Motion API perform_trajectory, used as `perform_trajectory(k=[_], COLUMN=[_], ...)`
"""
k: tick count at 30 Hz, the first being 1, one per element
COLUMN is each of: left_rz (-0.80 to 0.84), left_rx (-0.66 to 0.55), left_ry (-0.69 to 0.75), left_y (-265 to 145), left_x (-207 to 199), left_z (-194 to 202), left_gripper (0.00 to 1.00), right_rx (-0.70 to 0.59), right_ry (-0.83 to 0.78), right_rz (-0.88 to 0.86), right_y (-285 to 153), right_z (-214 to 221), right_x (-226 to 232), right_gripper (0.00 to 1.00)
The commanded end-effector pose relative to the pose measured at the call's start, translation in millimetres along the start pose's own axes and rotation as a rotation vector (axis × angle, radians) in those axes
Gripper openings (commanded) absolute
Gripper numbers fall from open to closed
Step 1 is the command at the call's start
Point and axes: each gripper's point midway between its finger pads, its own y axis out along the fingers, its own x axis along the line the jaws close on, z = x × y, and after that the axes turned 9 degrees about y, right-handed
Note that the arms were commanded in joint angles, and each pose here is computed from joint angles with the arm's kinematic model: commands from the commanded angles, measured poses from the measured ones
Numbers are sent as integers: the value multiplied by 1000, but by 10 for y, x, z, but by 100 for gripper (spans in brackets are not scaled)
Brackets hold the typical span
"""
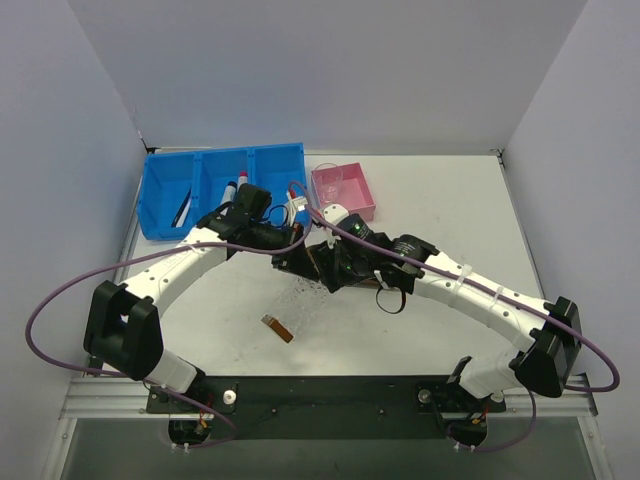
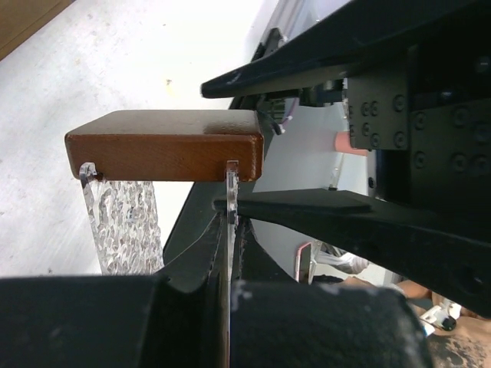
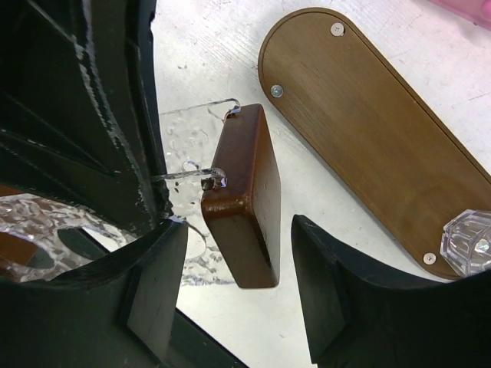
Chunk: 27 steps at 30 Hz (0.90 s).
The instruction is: Prepare toiletry sets of a toothbrush and toothpaste on the tray
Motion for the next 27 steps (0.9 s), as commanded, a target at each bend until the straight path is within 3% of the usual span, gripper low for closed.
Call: perform_trajectory(k=[1,9,17,20,22,23,27], left_rz=[217,275,247,201,161,126,37], left_rx=[-40,-26,-32,-41,-51,-62,-70], left_ry=[103,101,113,128,132,134,156], left_y=[-155,-202,-187,-174,-161,-158,-166], left_x=[-557,-617,-555,-484,-407,-338,-193], left_z=[-162,-124,-165,-198,-232,-258,-343], left_gripper=[0,0,0,1,6,14,32], right_rx=[-29,-19,-25,-35,-46,-50,-83], right_ry=[-23,-25,13,32,55,60,109], right_rz=[-77,-61,-6,24,47,66,155], right_y=[52,108,131,132,134,134,89], right_z=[-56,-31,-71,-85,-117,-129,-174], right_x=[185,150,54,3,-32,-66,-214], right_gripper=[51,47,4,0,0,0,0])
